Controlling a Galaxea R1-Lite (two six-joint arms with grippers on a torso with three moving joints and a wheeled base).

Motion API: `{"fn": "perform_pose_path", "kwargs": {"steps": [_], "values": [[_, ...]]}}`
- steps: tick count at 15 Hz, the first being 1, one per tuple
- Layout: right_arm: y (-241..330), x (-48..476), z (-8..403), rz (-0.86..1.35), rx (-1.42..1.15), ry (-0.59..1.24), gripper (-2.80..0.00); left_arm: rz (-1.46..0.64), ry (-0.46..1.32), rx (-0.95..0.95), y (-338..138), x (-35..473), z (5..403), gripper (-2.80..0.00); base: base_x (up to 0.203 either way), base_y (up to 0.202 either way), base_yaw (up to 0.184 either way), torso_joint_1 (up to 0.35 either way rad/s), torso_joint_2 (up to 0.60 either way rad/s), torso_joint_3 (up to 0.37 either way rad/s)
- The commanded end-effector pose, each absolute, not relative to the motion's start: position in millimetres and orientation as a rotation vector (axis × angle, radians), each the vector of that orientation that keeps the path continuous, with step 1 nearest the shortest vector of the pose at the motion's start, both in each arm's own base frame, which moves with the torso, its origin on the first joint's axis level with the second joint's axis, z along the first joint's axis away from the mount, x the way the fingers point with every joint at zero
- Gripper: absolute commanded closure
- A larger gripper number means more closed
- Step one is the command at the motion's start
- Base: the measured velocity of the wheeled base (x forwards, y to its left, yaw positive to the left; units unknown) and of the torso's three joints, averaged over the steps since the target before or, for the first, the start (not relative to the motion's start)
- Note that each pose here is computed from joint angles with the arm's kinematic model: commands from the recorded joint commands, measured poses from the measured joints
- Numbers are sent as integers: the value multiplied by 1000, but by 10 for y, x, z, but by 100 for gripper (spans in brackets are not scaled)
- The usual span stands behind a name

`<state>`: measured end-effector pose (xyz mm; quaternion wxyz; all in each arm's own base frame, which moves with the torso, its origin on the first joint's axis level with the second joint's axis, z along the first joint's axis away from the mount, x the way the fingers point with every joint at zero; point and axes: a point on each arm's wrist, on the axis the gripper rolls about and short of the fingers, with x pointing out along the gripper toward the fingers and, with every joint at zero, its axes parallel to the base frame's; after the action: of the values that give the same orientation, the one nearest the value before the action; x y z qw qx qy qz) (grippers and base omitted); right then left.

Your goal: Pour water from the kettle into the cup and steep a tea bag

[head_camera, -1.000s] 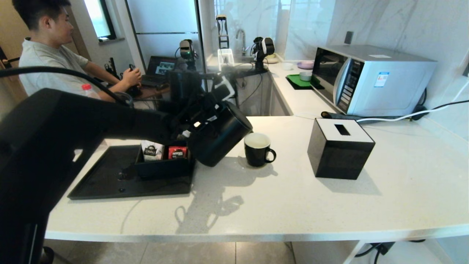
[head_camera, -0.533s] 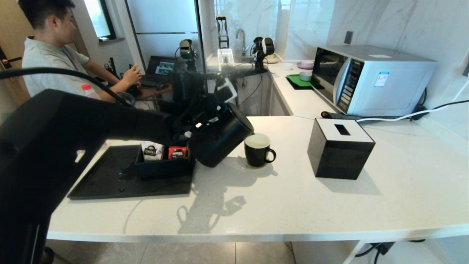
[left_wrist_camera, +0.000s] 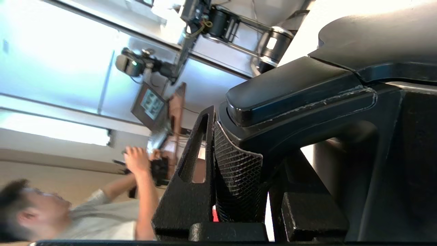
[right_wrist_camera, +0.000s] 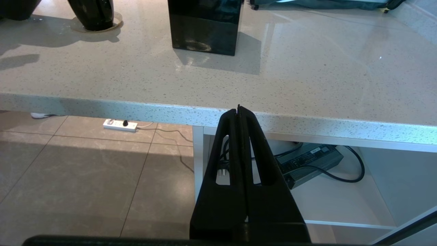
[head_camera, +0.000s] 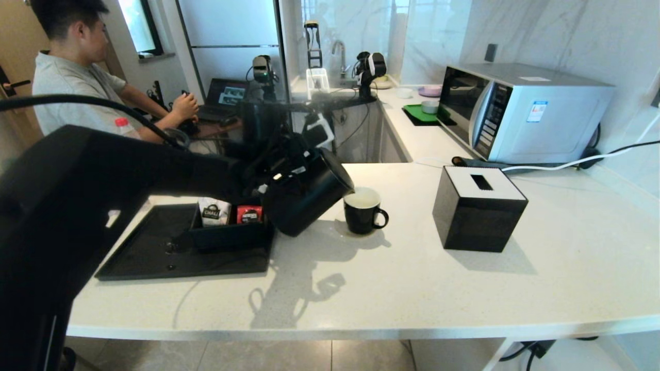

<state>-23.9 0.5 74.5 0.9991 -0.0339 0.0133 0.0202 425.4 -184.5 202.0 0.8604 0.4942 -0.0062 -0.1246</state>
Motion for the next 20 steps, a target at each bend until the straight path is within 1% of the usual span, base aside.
{"fn": "perform_pose_path", "kwargs": {"steps": [1, 20], "values": [[5, -238, 746, 41, -69, 28, 0, -252, -32, 1044, -1841, 4258, 2069, 0, 0, 0, 0, 0, 0, 0], [5, -238, 746, 41, -69, 28, 0, -269, -80, 1104, -1856, 4293, 2155, 0, 0, 0, 0, 0, 0, 0]]}}
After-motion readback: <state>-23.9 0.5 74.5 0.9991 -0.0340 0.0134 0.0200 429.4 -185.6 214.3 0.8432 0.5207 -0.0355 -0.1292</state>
